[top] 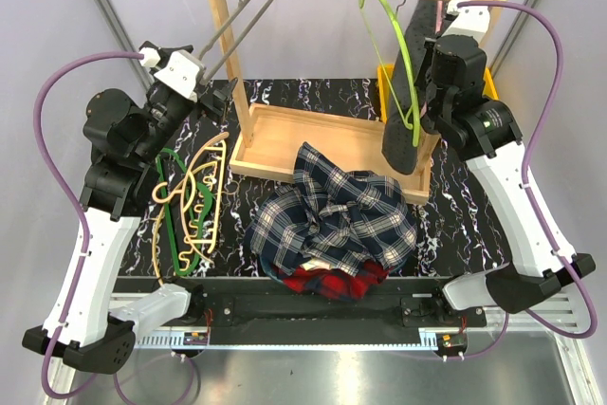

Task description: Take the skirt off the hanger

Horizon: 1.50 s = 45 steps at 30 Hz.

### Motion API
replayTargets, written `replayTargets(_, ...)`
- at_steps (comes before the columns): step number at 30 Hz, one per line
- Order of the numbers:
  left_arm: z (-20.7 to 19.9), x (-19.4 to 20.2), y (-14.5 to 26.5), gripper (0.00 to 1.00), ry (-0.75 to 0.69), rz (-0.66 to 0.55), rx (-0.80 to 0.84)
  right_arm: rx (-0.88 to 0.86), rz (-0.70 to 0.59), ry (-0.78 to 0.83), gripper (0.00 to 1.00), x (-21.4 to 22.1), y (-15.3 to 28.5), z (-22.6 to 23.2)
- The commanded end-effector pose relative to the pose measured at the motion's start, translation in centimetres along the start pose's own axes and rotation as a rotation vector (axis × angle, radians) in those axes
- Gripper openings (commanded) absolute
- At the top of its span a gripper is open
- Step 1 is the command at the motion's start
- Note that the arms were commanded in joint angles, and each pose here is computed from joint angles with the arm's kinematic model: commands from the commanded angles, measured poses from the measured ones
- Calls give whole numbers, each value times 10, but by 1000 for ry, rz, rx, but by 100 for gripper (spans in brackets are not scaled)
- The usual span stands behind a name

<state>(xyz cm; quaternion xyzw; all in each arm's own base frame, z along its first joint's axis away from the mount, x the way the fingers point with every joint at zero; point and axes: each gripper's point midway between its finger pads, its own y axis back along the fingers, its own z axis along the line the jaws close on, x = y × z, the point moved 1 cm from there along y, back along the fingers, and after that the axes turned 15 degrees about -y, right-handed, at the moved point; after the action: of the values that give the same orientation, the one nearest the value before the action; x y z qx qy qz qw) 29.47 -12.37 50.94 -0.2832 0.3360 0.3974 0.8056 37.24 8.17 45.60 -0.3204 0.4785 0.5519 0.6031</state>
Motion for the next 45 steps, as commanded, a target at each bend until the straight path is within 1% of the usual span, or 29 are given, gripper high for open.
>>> replayTargets(1, 15, -15, 4, 99, -25, -52, -64, -39, -39, -20, 0, -15, 5, 3)
replayTargets(7, 14, -14, 3, 99, -21, -51, -59, -94, -87, 9, 0, -30, 12, 8)
replayTargets(9, 15, -14, 3, 99, -17, -52, -60, -124, -126, 14, 0, -39, 15, 11)
replayTargets(10, 14, -15, 3, 99, -16, -55, -56, -135, -151, 50, 0, -46, 19, 11)
replayTargets(13, 12, -13, 3, 99, -10, -53, -47, -152, -221, 64, 0, -69, 25, 13)
replayTargets(18, 9, -13, -1, 99, 1, -55, -33, -179, -320, 51, 0, -110, 43, 16)
replayTargets(21, 10, -16, -2, 99, 9, -62, -30, -185, -339, 36, 0, -118, 53, 12)
replayTargets(24, 10, -17, -2, 99, 10, -64, -30, -185, -319, 23, 0, -112, 61, 5)
replayTargets(26, 10, -17, -1, 99, 8, -67, -29, -183, -258, 18, 0, -93, 61, -1)
replayTargets(27, 10, -17, -1, 99, 7, -64, -30, -187, -251, 4, 0, -92, 69, -7)
replayTargets(29, 11, -18, 0, 99, 6, -66, -31, -169, -184, 0, 0, -72, 72, -17)
replayTargets(30, 11, -18, 0, 99, 4, -66, -33, -178, -182, -14, 0, -72, 83, -23)
replayTargets(32, 11, -19, -1, 99, 4, -70, -27, -199, -112, -18, 0, -54, 89, -27)
replayTargets(33, 12, -21, -1, 99, 4, -75, -28, -199, -60, -16, 0, -43, 96, -32)
replayTargets(35, 11, -22, -3, 99, 11, -78, -21, -264, 23, -17, 0, -28, 106, -27)
replayTargets(36, 13, -26, -3, 99, 14, -86, -24, -279, 102, -5, 0, -10, 111, -28)
replayTargets(37, 13, -28, -3, 99, 27, -93, -21, -349, 171, -10, 0, 2, 119, -19)
replayTargets(40, 14, -38, -3, 99, 63, -118, -9, -462, 350, -29, 0, 35, 141, -8)
replayTargets(41, 13, -40, -4, 99, 76, -124, -1, -484, 391, -32, 0, 42, 147, -7)
replayTargets(42, 13, -44, -3, 99, 87, -136, 5, -476, 450, -31, 0, 54, 153, -11)
replayTargets(43, 11, -51, -2, 99, 109, -168, 18, -522, 507, -30, 0, 63, 163, -8)
replayTargets(45, 10, -61, 2, 99, 129, -216, 17, -576, 563, -24, 0, 70, 182, -11)
